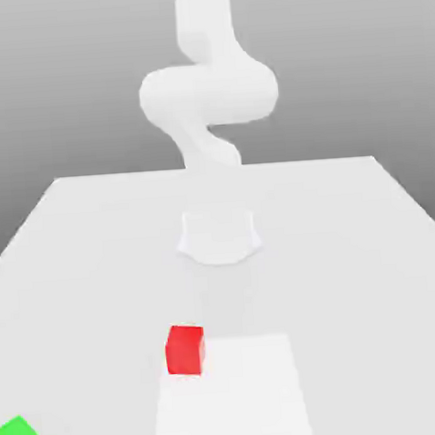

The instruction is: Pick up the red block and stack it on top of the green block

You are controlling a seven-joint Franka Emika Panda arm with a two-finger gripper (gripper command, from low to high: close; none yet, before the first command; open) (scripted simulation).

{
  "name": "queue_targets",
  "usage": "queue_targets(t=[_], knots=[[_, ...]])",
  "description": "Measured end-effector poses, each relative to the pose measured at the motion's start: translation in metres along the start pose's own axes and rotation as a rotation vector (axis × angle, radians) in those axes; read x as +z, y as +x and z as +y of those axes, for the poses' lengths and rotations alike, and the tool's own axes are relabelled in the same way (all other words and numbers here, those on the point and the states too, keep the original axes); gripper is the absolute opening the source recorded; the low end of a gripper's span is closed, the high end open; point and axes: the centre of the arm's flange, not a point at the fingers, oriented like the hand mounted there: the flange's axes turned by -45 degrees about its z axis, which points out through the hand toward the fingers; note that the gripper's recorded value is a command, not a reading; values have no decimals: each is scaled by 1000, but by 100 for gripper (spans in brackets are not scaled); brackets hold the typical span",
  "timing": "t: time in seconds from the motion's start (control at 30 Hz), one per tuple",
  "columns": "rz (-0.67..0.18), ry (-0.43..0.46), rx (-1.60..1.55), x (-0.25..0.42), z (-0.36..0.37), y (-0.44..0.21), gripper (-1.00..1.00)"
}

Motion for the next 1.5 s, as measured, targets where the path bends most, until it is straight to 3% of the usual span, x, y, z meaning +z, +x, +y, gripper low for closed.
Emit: queue_targets(t=[0.3,0.6,0.8,0.83,1.07,1.3,1.5], knots=[[-336,-30,50,203,34,-108,0],[-694,-55,108,323,59,-305,0],[-719,-56,111,364,61,-351,0],[-719,-56,112,369,61,-357,-100],[-719,-56,112,370,60,-358,-100],[-719,-56,112,328,60,-320,-100],[-722,-77,191,347,112,-273,-100]])
